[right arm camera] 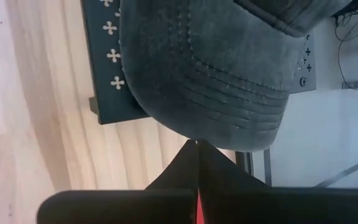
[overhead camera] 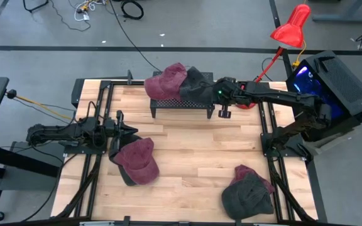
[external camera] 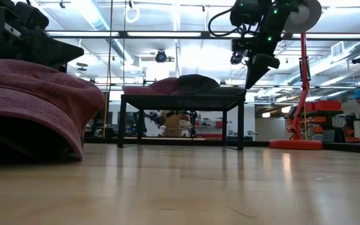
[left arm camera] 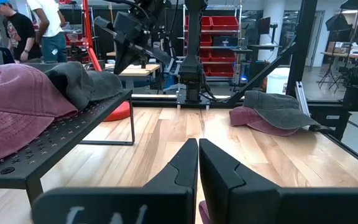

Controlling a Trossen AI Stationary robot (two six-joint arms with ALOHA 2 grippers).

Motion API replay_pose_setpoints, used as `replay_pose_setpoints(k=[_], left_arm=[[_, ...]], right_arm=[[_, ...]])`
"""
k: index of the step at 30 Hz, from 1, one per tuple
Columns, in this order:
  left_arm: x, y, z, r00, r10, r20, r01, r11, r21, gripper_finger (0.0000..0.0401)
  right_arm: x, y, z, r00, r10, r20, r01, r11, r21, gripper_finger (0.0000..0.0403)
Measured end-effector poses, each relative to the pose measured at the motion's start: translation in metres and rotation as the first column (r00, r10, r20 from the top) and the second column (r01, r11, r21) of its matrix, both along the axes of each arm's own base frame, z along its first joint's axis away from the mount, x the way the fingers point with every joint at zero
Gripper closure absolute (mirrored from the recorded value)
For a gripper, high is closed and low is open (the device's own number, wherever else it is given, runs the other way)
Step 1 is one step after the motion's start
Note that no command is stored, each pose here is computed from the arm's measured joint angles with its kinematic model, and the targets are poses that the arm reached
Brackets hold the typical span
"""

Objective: Pick & Place hat
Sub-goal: Put the middle black cap on the shelf, then move the right black cap

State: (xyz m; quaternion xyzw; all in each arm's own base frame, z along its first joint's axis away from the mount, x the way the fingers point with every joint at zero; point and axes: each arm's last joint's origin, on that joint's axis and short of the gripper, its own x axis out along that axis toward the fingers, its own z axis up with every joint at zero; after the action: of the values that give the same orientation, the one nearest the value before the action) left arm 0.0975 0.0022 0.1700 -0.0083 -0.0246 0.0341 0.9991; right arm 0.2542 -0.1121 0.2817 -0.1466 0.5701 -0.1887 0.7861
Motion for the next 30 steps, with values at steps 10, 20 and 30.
replay_pose_setpoints(k=[10, 20, 30], left_arm=[[0.000, 0.000, 0.000, 1.000, 0.000, 0.000, 0.000, 1.000, 0.000, 0.0380], [0.000, 0.000, 0.000, 1.000, 0.000, 0.000, 0.000, 1.000, 0.000, 0.0380], [0.000, 0.000, 0.000, 1.000, 0.000, 0.000, 0.000, 1.000, 0.000, 0.0380]], right_arm=[[-0.005, -0.007, 0.001, 0.993, -0.116, -0.016, 0.114, 0.990, -0.078, 0.0403], [-0.020, 0.002, 0.023, 0.995, -0.082, 0.052, 0.087, 0.989, -0.119, 0.0403], [-0.034, 0.017, 0.036, 0.992, 0.020, 0.124, -0.025, 0.999, 0.037, 0.0389]])
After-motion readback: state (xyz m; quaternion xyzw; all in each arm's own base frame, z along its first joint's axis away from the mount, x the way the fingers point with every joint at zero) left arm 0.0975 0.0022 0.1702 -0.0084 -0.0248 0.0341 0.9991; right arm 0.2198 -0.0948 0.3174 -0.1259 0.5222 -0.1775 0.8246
